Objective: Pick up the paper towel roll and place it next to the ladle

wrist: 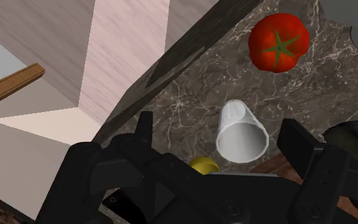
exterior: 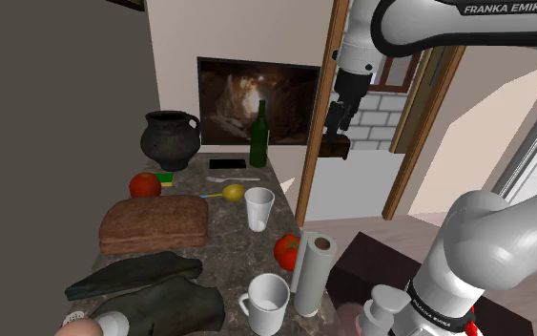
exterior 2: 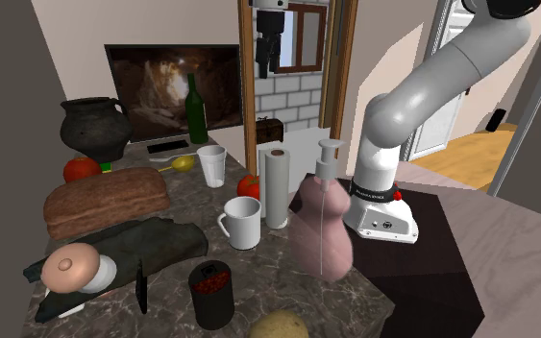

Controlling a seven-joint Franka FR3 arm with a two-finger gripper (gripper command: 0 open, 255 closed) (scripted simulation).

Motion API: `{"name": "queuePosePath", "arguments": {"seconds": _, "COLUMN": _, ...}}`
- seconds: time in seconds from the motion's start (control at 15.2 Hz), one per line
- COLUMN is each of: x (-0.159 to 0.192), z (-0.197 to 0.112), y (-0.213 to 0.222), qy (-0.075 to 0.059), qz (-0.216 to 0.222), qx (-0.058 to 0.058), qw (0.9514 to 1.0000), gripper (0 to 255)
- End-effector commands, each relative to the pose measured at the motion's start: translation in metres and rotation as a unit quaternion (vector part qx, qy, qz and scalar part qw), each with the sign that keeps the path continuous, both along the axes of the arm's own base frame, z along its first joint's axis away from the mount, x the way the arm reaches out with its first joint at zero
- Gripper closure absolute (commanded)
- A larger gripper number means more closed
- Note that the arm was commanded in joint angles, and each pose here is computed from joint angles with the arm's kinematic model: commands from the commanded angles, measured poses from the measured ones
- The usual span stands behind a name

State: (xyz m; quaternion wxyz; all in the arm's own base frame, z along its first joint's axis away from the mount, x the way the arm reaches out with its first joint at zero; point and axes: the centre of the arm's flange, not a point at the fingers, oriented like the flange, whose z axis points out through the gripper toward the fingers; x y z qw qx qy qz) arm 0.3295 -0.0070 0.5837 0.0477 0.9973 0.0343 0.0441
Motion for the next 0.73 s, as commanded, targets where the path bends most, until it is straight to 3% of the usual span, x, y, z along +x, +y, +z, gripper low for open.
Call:
{"name": "queuePosePath", "arguments": {"seconds": 0.0, "x": 0.0, "z": 0.0, "y": 0.0, "qy": 0.0, "qz": 0.0, "qx": 0.0, "qw": 1.0, "gripper": 0}}
{"name": "queuePosePath", "arguments": {"seconds": 0.66, "x": -0.061, "z": -0.061, "y": 0.098, "qy": -0.004, "qz": 0.012, "qx": 0.007, "qw": 0.9999, "gripper": 0}}
